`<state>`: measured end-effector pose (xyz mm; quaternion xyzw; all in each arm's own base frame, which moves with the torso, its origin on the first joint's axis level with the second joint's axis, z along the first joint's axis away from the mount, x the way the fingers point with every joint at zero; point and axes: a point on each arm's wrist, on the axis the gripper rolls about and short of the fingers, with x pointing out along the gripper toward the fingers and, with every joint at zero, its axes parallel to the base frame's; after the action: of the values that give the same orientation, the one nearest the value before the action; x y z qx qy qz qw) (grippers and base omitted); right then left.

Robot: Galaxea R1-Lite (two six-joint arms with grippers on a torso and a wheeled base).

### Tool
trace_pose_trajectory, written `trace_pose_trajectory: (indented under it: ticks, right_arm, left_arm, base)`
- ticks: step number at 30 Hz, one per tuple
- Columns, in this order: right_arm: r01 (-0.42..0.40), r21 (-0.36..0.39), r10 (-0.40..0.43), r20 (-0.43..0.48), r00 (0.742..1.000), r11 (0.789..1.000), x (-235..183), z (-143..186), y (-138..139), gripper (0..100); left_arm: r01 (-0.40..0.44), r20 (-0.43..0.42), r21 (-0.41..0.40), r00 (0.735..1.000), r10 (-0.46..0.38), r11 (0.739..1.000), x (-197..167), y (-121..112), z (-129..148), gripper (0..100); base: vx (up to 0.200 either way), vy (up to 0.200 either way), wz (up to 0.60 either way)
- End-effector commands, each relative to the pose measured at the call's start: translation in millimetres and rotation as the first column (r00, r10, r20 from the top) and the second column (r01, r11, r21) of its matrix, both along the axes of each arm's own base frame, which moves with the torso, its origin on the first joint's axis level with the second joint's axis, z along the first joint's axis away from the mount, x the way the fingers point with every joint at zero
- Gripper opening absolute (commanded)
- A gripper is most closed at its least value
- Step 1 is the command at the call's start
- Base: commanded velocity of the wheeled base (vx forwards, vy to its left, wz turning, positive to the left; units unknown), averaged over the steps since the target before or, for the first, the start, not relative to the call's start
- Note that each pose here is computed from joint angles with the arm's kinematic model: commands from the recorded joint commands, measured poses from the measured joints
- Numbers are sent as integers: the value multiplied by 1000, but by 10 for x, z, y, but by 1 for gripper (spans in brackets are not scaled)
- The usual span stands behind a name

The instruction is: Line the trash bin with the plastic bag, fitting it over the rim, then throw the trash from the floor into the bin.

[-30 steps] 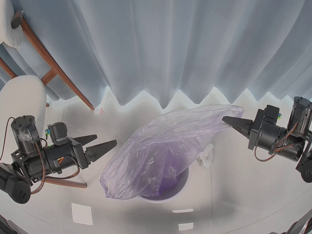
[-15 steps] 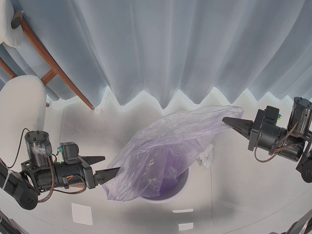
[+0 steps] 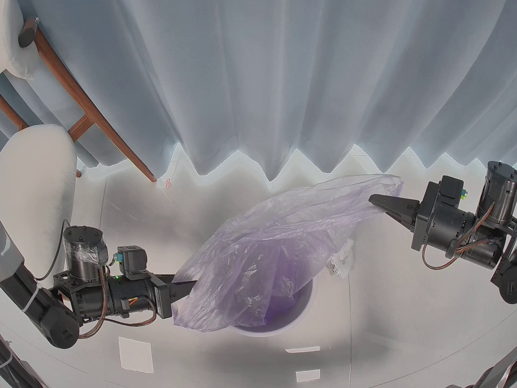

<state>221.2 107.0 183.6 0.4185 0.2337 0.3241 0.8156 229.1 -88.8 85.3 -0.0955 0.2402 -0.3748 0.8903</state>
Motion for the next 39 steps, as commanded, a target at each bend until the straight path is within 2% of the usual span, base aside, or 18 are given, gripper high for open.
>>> trace_pose_trajectory:
  ticks: [1,8,14,17,20,22,25,29,31,33,34,39]
  right_arm:
    - [-4,-16,4,-6,1000,1000,-7,-50,-1,0]
    - [-34,-37,34,-12,999,999,37,-107,91,0]
    - [-106,-79,99,-84,991,991,84,-343,321,0]
    - [-160,-146,144,-119,982,976,140,-563,486,0]
    - [-229,-198,194,-181,964,953,159,-839,678,0]
    - [-259,-204,220,-197,955,944,149,-945,782,0]
    - [-280,-191,247,-183,952,941,152,-1038,890,0]
    - [-281,-192,247,-183,952,940,201,-1164,939,0]
    - [-261,-212,219,-203,954,942,249,-1314,953,0]
    - [-248,-218,204,-206,957,944,271,-1350,948,0]
    - [-202,-224,160,-192,968,953,365,-1391,926,0]
    - [-93,-181,74,-105,992,979,631,-1244,748,0]
  left_arm:
    - [-10,-21,10,1000,10,1000,28,-18,-55,0]
    - [-54,-7,-25,999,53,998,175,5,13,0]
    - [-92,-11,-28,996,91,995,163,-23,32,0]
    - [-74,-28,-16,997,73,997,141,-110,-13,0]
    - [-21,-99,-19,995,19,1000,129,-303,-155,0]
    - [-11,-130,-46,992,5,999,137,-426,-202,0]
    - [-43,-149,-101,989,27,994,150,-563,-234,0]
    - [-93,-146,-123,986,75,988,196,-645,-353,0]
    - [-163,-122,-102,981,150,981,303,-687,-557,0]
    - [-186,-110,-102,978,175,977,347,-691,-595,0]
    - [-214,-93,-104,974,205,971,421,-705,-655,0]
    - [-235,-86,-118,970,226,965,485,-643,-625,0]
  base:
    - [0,0,0]
    - [0,0,0]
    - [0,0,0]
    - [0,0,0]
    - [0,0,0]
    - [0,0,0]
    - [0,0,0]
    - [0,0,0]
    - [0,0,0]
    - [0,0,0]
    - [0,0,0]
    - [0,0,0]
